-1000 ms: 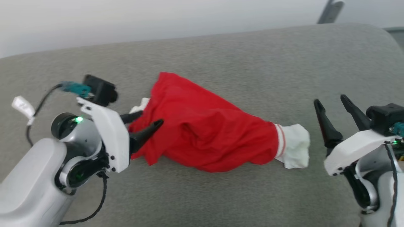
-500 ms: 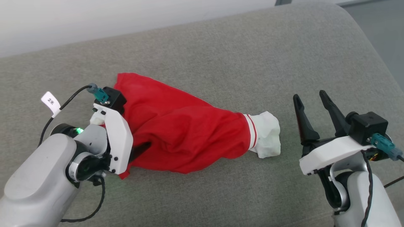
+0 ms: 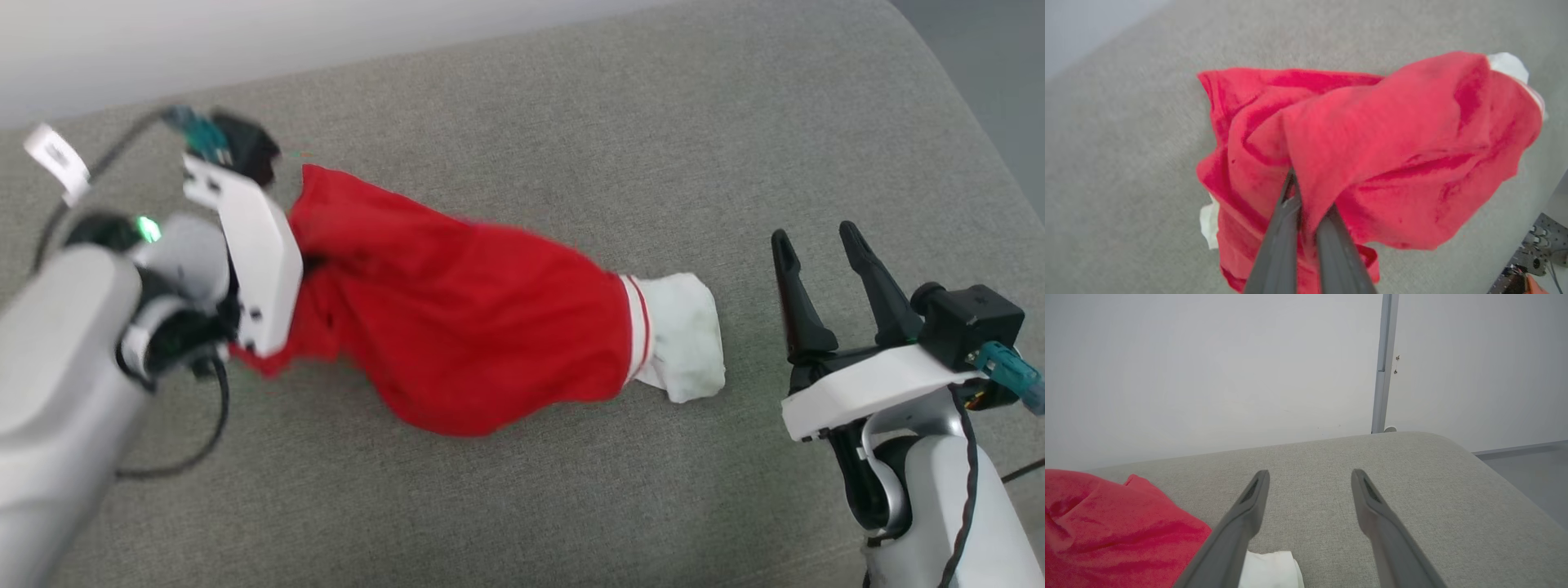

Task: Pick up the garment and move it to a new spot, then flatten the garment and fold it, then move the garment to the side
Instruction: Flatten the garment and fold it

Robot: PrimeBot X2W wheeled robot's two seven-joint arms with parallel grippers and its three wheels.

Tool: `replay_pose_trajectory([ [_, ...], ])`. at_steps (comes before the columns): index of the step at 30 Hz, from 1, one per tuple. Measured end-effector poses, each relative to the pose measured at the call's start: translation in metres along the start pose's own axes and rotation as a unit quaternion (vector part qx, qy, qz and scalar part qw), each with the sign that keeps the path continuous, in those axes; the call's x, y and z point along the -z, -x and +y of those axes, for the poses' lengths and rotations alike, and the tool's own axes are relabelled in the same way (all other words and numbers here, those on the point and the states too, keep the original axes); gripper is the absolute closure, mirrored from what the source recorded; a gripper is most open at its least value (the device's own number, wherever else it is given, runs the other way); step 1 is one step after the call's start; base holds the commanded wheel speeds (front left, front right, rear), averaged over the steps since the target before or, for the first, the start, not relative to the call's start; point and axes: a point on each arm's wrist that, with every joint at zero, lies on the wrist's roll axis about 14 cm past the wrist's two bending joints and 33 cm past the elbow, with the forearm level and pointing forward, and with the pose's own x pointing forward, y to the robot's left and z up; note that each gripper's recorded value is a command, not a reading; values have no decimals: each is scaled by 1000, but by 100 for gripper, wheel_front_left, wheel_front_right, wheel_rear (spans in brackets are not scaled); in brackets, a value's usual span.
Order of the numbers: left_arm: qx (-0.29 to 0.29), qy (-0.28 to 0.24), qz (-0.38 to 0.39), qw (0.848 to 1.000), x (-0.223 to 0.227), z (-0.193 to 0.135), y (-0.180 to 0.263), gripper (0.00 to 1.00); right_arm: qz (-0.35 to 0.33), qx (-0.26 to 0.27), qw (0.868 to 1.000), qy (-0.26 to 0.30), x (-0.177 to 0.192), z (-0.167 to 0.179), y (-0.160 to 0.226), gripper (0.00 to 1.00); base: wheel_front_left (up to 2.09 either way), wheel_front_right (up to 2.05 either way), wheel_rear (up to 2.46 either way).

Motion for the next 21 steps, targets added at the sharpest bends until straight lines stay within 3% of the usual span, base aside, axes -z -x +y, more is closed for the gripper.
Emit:
replay_pose_trajectory([
  [9,-44,-72,-107,991,-73,24,-2,100,2,-1,1000,1,4,0,-10,0,0,0,0],
  [20,-70,-123,-103,985,-69,48,-55,100,19,4,1000,-1,22,-3,-20,0,0,0,0],
  [21,-69,-119,-91,986,-62,49,-61,93,21,3,1000,-2,24,-3,-21,0,0,0,0],
])
